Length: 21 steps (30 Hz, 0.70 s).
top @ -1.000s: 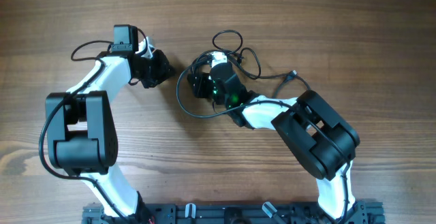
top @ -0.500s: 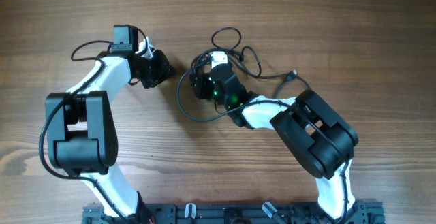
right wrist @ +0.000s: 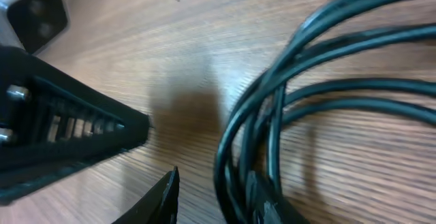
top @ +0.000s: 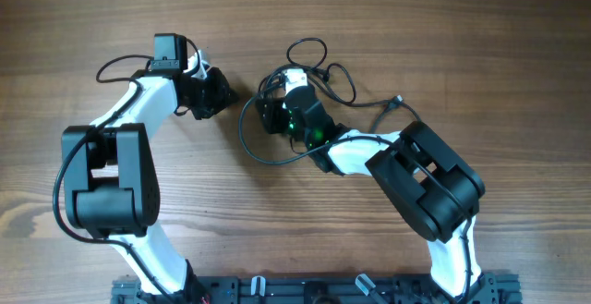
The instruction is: Untangle cables
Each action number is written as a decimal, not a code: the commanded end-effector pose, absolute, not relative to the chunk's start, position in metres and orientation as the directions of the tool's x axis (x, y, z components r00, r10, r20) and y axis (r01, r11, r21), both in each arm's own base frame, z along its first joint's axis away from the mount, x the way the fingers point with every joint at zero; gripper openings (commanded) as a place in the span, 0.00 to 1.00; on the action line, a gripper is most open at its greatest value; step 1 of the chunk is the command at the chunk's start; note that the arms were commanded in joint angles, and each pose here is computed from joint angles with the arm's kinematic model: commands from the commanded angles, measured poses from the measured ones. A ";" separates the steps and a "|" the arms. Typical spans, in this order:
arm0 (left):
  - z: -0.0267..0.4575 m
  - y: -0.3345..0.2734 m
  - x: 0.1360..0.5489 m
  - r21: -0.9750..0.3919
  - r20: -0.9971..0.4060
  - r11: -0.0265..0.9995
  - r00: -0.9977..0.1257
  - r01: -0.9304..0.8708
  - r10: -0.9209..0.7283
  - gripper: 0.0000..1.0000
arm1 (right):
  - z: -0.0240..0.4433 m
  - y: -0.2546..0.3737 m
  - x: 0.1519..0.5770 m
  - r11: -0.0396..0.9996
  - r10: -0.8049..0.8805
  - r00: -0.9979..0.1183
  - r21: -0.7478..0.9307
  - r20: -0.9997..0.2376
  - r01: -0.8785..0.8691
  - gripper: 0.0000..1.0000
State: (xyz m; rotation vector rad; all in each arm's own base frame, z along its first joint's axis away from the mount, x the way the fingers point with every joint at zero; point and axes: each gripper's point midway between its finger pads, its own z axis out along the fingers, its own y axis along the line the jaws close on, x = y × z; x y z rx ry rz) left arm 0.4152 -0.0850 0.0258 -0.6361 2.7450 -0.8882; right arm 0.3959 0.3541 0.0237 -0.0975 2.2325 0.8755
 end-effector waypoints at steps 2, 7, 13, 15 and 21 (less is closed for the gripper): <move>0.039 -0.084 0.423 -0.601 -0.086 0.734 -0.887 -0.317 -0.453 0.10 | 0.007 0.342 0.399 0.821 0.133 -0.723 0.484 -0.678 -0.303 0.35; 0.039 -0.084 0.423 -0.601 -0.086 0.734 -0.887 -0.316 -0.453 0.10 | 0.001 0.341 0.397 0.825 0.125 -0.732 0.480 -0.670 -0.298 0.35; 0.039 -0.084 0.423 -0.600 -0.086 0.734 -0.887 -0.316 -0.453 0.11 | -0.007 0.340 0.396 0.834 0.089 -0.727 0.450 -0.681 -0.319 0.31; 0.039 -0.084 0.423 -0.601 -0.086 0.734 -0.887 -0.317 -0.453 0.10 | -0.008 0.340 0.397 0.836 0.077 -0.722 0.439 -0.687 -0.329 0.31; 0.039 -0.084 0.423 -0.601 -0.087 0.734 -0.887 -0.316 -0.453 0.10 | -0.006 0.350 0.389 0.799 0.057 -0.742 0.476 -0.668 -0.366 0.33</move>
